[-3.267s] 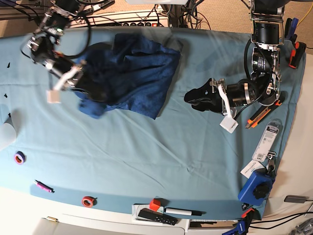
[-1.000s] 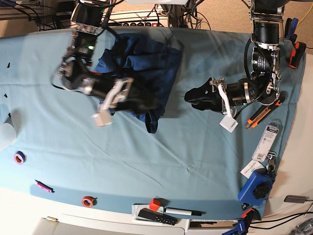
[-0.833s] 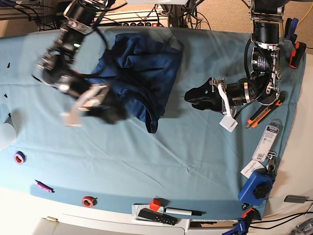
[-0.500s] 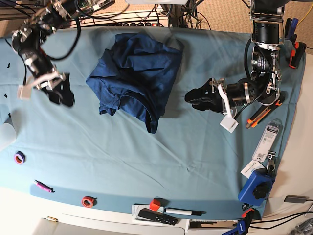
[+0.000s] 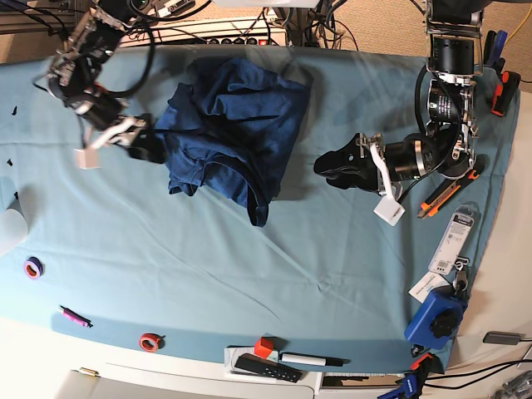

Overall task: Layout the t-shirt on the table in an organized manner, then fold the t-shirt properly
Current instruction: 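Push the folded fabric with the right gripper toward the bundle center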

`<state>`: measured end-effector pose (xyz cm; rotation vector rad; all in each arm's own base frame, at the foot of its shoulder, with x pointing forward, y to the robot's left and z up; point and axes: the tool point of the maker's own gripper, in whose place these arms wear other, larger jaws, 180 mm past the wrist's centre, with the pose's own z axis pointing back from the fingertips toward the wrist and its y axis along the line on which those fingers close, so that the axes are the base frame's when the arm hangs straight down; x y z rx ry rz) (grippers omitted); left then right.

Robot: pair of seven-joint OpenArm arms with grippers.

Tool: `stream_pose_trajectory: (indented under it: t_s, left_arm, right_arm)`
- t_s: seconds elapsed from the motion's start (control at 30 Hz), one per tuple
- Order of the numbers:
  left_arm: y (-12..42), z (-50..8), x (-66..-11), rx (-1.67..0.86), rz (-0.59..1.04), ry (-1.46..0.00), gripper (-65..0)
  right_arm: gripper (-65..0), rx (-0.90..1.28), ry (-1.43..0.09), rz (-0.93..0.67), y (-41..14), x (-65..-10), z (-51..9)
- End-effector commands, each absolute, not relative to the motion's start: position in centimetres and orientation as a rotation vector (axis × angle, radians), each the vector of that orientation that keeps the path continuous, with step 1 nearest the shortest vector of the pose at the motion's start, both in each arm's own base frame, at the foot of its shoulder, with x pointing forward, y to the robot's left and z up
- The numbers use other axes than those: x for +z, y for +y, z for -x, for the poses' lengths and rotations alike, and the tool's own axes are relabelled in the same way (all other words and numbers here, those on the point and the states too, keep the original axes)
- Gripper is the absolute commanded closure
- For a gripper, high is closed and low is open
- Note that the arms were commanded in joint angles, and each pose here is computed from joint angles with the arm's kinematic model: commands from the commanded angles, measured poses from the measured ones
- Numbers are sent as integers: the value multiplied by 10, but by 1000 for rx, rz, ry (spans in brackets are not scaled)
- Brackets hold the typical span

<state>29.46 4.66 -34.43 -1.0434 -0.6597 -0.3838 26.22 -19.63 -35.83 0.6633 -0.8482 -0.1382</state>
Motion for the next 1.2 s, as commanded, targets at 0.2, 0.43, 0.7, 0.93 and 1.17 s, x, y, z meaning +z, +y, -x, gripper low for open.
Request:
stream_pose_trajectory:
  t_s: [0.2,0.43,0.7,0.93,1.17]
  left_arm:
    - [48,-304,-329,-391,1059,-715,-308]
    - [48,-304,-329,-391,1059,-715,-308]
    - [48,-304,-329,-391,1059,-715,-308]
    - [48,-304,-329,-391,1059,-715,-308]
    - [48,-305,-328,-388,1060,-721,-308]
  right_arm:
    - [-390,-77,-858,-656,-187,-353,-272]
    - [-10,-74,-859,-694,-182,-349,-271]
    - [-10,-58,-895,-876,-163,-324,-267]
    - [-10,-76,-1004,-1024,-157,-292,-272]
    - [-10,-61,-999,-1055,-148,-290,-272]
